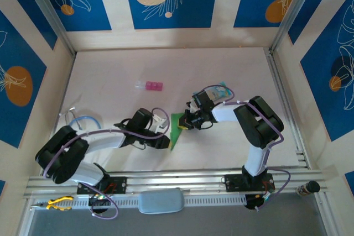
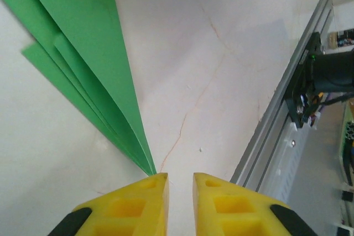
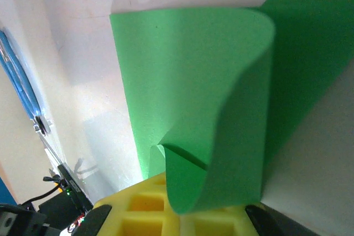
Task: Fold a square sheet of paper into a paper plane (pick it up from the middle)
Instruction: Fold the wing for the fifth time at the center of the table.
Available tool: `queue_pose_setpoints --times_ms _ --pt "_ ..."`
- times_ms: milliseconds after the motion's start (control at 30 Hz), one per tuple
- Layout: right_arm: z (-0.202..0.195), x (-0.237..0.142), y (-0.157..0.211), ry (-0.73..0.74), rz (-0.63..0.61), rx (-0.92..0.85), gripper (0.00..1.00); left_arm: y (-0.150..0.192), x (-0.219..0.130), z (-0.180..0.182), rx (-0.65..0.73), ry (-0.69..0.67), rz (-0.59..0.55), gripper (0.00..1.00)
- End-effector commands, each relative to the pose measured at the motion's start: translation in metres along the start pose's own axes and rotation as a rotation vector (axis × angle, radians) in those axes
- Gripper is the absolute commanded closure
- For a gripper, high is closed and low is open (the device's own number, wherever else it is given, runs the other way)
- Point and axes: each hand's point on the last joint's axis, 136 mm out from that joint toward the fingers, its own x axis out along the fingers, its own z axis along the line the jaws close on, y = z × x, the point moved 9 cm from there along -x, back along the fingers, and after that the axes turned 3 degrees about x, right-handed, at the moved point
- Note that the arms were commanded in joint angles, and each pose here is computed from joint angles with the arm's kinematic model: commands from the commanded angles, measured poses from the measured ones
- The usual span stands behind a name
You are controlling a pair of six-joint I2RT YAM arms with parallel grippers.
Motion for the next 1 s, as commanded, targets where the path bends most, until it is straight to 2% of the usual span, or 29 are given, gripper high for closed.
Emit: queue_pose_setpoints --times_ms 0,200,367,567,967 --pt "-0.024 0.009 0.002 0.113 -0.011 0.077 0.98 -0.016 -0.007 -0.004 -0.019 -0.042 -0.069 0.83" --pt "-0.024 0.009 0.002 0.111 -0.012 0.083 0.98 -0.051 0.011 -0.015 -0.068 0.067 -0.085 0.99" --pt "-0.024 0.009 0.003 0.115 -0.013 0.084 0.98 -0.056 0.033 -0.007 -0.122 0.066 -0.072 1.0" --pt "-0.024 0.009 0.004 0.117 -0.013 0.084 0.98 -0.045 0.048 0.008 -0.16 0.007 -0.035 1.0" --pt "-0.027 0.009 0.004 0.134 -0.013 0.086 0.98 -0.004 0.06 0.022 -0.233 0.014 0.051 1.0"
